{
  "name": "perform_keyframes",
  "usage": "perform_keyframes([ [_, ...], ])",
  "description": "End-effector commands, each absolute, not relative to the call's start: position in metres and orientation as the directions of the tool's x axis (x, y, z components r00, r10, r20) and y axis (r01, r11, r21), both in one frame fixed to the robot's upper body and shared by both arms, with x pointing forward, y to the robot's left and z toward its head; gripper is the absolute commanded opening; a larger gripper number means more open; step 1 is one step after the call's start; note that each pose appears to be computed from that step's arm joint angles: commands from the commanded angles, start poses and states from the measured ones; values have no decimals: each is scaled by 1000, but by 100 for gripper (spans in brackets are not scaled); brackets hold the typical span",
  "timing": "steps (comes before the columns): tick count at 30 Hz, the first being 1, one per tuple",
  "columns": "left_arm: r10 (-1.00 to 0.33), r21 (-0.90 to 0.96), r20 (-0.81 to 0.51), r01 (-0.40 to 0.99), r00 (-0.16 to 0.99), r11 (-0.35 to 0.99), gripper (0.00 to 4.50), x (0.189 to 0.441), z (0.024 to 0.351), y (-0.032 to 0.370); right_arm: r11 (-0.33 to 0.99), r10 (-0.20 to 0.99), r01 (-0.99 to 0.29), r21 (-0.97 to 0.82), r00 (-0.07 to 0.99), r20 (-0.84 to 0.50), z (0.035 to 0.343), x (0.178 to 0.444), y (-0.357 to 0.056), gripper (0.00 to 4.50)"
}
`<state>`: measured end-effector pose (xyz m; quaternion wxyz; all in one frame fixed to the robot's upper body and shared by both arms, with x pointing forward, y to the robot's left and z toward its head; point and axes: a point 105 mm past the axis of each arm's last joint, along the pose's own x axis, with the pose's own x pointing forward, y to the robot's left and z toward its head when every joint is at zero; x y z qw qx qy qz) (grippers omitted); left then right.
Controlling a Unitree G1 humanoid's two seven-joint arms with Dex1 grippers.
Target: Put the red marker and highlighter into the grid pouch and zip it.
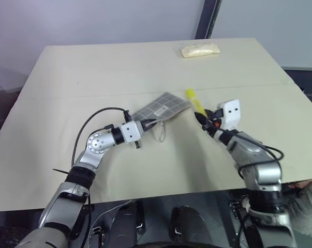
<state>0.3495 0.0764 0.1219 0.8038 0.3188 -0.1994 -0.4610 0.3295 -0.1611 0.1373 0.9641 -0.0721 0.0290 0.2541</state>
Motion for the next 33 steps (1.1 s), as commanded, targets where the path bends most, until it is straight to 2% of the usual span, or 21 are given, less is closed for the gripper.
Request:
perform_keyframes([
  [1,-868,700,77,594,491,398,0,353,136,75,796,547,-559,-231,829,-119,140,314,-158,88],
  [3,-868,696,81,595,490,401,0,354,137,74,760,545,-577,-298,816,-191,128,309,-162,88],
  [5,-870,695,87,596,486,403,0,354,138,73,755,544,-582,-302,813,-207,122,309,-162,88],
  [12,-885,709,74,600,459,371,0,351,137,70,782,540,-554,-286,831,-133,132,322,-150,88],
  [20,-902,733,58,596,427,329,0,345,137,71,741,575,-589,-322,805,-148,136,322,-141,88],
  [30,-939,776,9,590,345,224,0,335,137,68,613,615,-666,-425,740,-271,125,317,-129,88],
  [33,-956,763,-7,619,292,184,0,330,139,70,538,598,-657,-529,739,-310,126,319,-131,88],
])
